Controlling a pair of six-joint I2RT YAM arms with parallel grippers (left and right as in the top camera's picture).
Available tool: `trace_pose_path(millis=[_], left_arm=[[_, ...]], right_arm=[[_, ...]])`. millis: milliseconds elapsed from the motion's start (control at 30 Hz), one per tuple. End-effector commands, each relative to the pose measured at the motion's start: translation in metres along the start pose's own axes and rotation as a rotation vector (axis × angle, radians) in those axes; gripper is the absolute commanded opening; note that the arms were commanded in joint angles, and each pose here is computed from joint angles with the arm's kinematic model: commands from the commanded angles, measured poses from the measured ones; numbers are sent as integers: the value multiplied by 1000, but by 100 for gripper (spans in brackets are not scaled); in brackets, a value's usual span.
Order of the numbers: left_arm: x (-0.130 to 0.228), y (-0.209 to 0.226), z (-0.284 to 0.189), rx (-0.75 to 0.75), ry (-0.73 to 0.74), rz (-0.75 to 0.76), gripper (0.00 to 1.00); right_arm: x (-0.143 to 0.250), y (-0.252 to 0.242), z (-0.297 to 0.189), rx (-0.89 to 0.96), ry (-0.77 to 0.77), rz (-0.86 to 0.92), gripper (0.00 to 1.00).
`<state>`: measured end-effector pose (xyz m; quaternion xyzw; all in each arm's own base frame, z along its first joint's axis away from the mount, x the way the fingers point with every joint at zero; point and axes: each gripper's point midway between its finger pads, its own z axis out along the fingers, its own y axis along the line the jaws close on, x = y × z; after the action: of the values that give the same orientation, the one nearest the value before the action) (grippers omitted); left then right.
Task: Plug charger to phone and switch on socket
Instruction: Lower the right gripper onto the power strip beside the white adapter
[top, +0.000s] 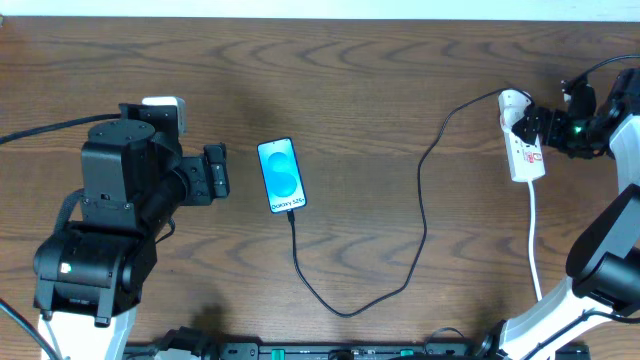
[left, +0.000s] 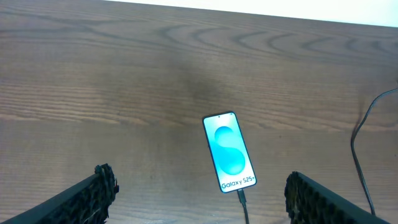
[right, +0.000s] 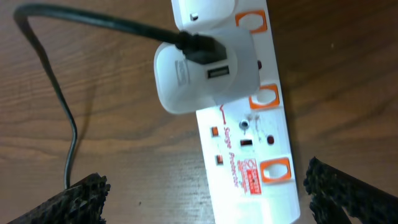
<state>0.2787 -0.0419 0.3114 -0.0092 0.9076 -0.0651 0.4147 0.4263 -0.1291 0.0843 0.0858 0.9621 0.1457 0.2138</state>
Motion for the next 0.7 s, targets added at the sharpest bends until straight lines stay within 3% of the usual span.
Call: trace_pose_path(millis=[0, 667], left_arm=[[-3, 0, -2, -6, -11, 11, 88], [-3, 1, -2, -6, -11, 11, 88]], right_arm=[[-4, 2, 11, -11, 1, -32, 99], [-13, 5, 31, -61, -32, -52, 99]])
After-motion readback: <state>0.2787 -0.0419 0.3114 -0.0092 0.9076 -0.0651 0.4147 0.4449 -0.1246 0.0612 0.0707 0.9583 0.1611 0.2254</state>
